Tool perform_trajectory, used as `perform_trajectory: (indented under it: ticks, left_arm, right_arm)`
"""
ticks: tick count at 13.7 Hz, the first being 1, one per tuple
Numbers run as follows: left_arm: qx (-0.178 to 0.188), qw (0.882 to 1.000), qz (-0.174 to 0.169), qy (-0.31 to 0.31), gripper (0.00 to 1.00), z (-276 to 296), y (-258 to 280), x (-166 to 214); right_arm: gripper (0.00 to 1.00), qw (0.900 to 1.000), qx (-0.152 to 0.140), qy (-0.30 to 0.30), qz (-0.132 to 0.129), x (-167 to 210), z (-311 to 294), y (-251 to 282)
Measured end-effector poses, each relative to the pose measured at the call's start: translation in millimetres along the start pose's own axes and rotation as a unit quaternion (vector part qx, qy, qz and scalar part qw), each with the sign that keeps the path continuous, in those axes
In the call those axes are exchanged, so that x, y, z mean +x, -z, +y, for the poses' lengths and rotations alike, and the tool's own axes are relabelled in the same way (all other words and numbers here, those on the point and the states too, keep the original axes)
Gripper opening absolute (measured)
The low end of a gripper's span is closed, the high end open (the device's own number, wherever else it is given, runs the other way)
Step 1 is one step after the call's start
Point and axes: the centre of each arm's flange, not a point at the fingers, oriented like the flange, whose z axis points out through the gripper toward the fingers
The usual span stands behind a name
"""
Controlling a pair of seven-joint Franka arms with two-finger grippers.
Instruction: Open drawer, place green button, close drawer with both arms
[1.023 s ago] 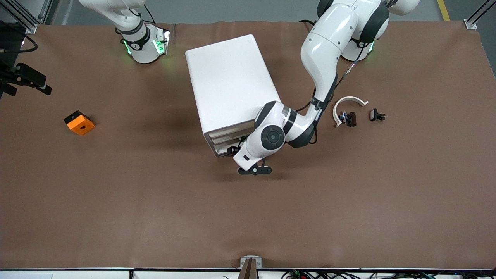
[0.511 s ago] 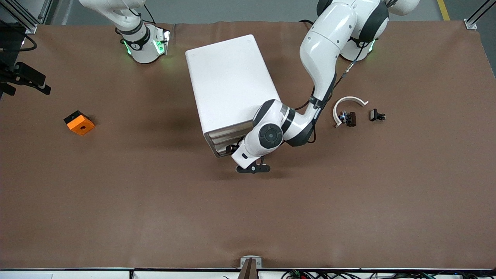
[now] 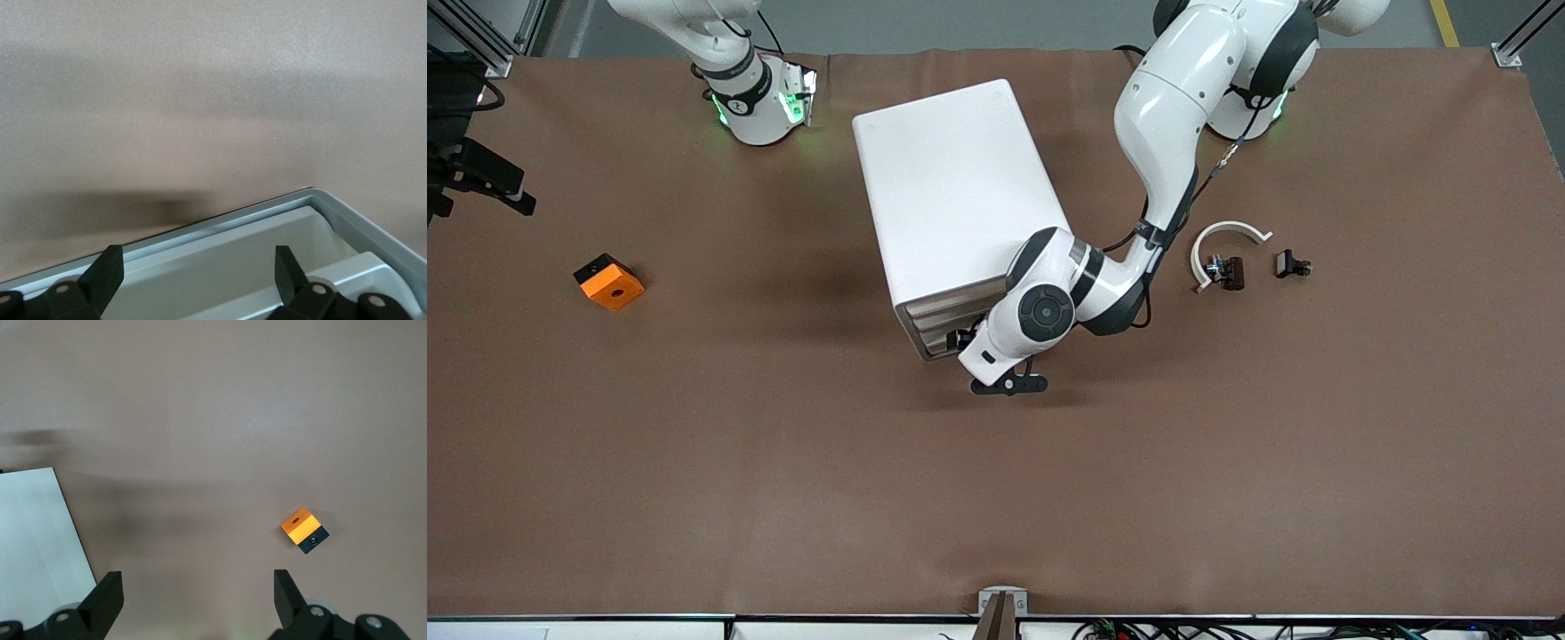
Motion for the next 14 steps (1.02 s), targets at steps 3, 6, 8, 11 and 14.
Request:
perform_trajectory:
  ticks: [3,6,8,11,14]
  left_arm:
    - [0.010,1.000,0.013,-0.003,1.00,-1,2,2]
    - [0.018,0.997,0.072,0.005,1.00,-20,13,29]
    - [0.019,0.993,0.118,0.012,1.00,-37,41,54]
    - [-0.004,0.985,0.170,0.040,1.00,-65,126,84]
    - [0.017,0.975,0.207,0.073,1.00,-133,219,116]
  right_arm:
    - [1.00,1.000,0.000,0.000,0.000,0,0,0]
    - [1.00,1.000,-0.001,0.000,0.000,0,0,0]
    - [1.00,1.000,-0.001,0.000,0.000,0,0,0]
    - [1.00,1.000,-0.001,0.000,0.000,0,0,0]
    - [1.00,1.000,-0.001,0.000,0.000,0,0,0]
